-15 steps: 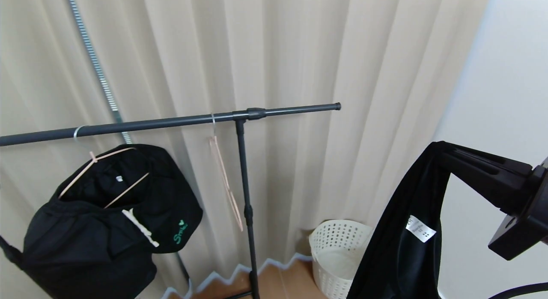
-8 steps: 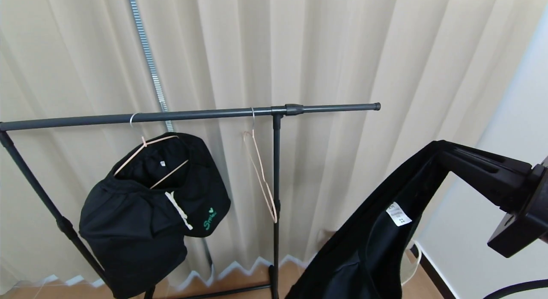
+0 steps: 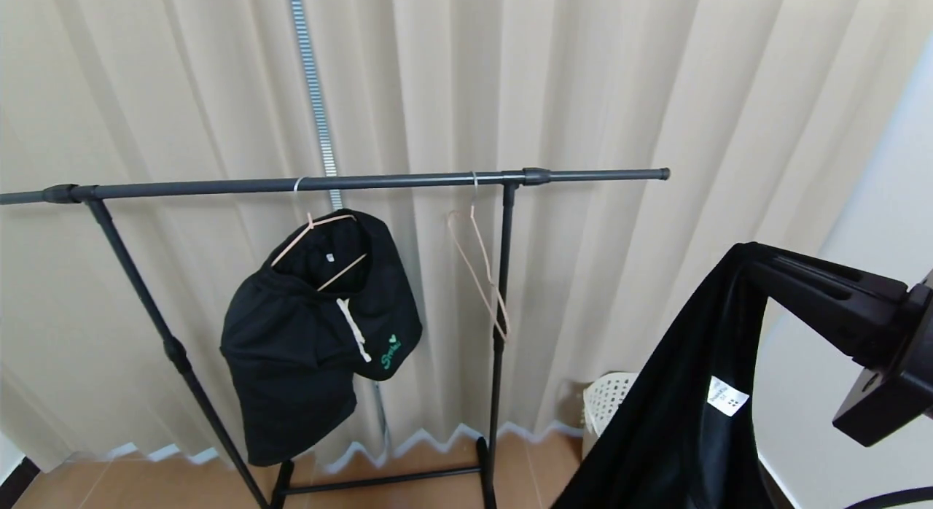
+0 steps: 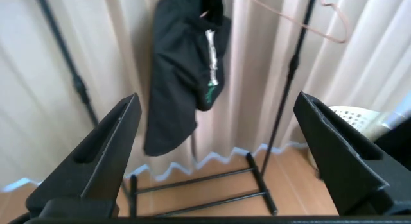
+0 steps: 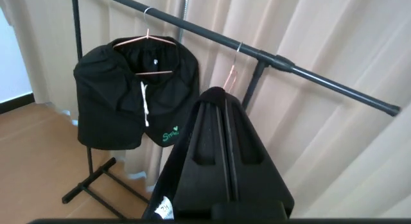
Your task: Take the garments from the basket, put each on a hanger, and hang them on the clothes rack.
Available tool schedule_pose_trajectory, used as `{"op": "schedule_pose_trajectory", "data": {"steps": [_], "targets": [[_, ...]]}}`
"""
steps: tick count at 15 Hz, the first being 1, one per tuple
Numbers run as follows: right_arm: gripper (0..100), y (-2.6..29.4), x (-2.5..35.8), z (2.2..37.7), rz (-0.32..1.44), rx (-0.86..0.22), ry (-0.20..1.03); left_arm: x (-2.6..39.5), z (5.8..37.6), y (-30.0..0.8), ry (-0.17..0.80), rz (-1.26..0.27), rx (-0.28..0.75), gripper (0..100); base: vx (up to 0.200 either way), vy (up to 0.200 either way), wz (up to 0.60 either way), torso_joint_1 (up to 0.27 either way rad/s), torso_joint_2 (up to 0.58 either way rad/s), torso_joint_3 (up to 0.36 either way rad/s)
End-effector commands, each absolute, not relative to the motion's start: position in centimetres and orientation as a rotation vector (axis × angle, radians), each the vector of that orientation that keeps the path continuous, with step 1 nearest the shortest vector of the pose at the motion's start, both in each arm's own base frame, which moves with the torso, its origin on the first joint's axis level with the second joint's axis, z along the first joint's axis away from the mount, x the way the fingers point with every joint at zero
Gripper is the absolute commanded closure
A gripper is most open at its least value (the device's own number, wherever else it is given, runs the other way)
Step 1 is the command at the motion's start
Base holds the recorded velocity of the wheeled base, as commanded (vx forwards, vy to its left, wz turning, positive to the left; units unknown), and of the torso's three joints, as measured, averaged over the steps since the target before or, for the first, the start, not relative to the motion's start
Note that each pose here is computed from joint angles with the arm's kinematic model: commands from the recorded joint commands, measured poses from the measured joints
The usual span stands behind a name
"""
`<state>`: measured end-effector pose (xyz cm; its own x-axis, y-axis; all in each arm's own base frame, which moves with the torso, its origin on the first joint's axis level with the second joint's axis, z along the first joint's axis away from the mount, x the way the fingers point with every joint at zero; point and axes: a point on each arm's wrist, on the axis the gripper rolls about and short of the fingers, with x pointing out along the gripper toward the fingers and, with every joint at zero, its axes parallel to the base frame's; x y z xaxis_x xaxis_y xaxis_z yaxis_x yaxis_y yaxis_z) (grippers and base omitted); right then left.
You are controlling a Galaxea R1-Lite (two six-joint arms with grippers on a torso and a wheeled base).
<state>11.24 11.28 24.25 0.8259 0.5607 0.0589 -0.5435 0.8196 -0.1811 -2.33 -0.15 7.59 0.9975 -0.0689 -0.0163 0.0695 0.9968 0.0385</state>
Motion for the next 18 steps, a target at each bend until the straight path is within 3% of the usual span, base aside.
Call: {"op": "schedule_pose_trajectory", "data": {"steps": [1,11,13,18], "targets": [[100,11.34,11.27,24.23,0.591,-0.16,-0.111,-2.33,7.57,-0.15,0.015,-0.069,0.039,0,0.0,0.0,0.6,0.017,0.01,0.002],[100,11.34,11.3,24.42,0.601,-0.157,-0.119,-2.33,7.57,-0.14,0.015,-0.071,0.039,0,0.0,0.0,0.0,0.0,0.0,0.0],[100,11.37,11.27,24.38,0.621,-0.158,-0.12,-2.33,7.57,-0.15,0.015,-0.069,0.039,0,0.0,0.0,-0.6,0.0,0.0,-0.002],[100,11.25,11.26,24.21,0.616,-0.162,-0.116,-2.32,7.58,-0.14,0.017,-0.071,0.039,0,0.0,0.0,0.0,0.0,0.0,0.0]]}}
